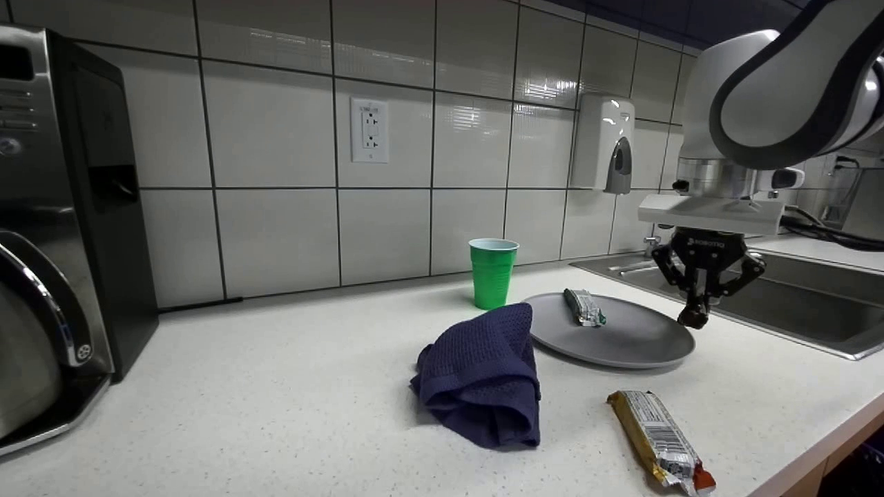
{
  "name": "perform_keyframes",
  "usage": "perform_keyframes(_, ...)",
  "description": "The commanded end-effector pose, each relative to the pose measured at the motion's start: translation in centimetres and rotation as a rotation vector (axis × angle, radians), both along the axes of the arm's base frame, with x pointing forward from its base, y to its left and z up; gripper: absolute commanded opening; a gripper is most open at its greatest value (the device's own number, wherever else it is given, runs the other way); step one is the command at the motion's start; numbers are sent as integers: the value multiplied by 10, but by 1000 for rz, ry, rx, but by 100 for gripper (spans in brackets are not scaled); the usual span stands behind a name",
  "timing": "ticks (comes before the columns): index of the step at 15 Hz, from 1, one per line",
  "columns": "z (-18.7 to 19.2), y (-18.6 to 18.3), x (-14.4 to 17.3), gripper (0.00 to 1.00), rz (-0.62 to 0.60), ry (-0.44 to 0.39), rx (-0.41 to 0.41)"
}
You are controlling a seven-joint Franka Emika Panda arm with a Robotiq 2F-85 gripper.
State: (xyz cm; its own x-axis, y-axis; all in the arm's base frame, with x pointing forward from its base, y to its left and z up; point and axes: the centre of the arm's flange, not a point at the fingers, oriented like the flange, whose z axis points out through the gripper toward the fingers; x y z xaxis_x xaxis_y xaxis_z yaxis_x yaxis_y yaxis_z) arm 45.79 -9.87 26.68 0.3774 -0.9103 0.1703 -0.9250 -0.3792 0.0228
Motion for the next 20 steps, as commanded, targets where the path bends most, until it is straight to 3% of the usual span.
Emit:
perform_keyframes(1, -2, 1, 30, 4, 119, 36, -23)
perform_keyframes(8, -18, 15, 43, 4, 292, 77, -41)
perform_keyframes(9, -18, 16, 45, 26, 301, 81, -42)
perform_keyframes(10, -18, 16, 46, 40, 308, 82, -43)
perform_keyframes(18, -11, 13, 40, 98, 334, 78, -46)
perform_keyframes(20, -9, 13, 37, 100, 337, 76, -44)
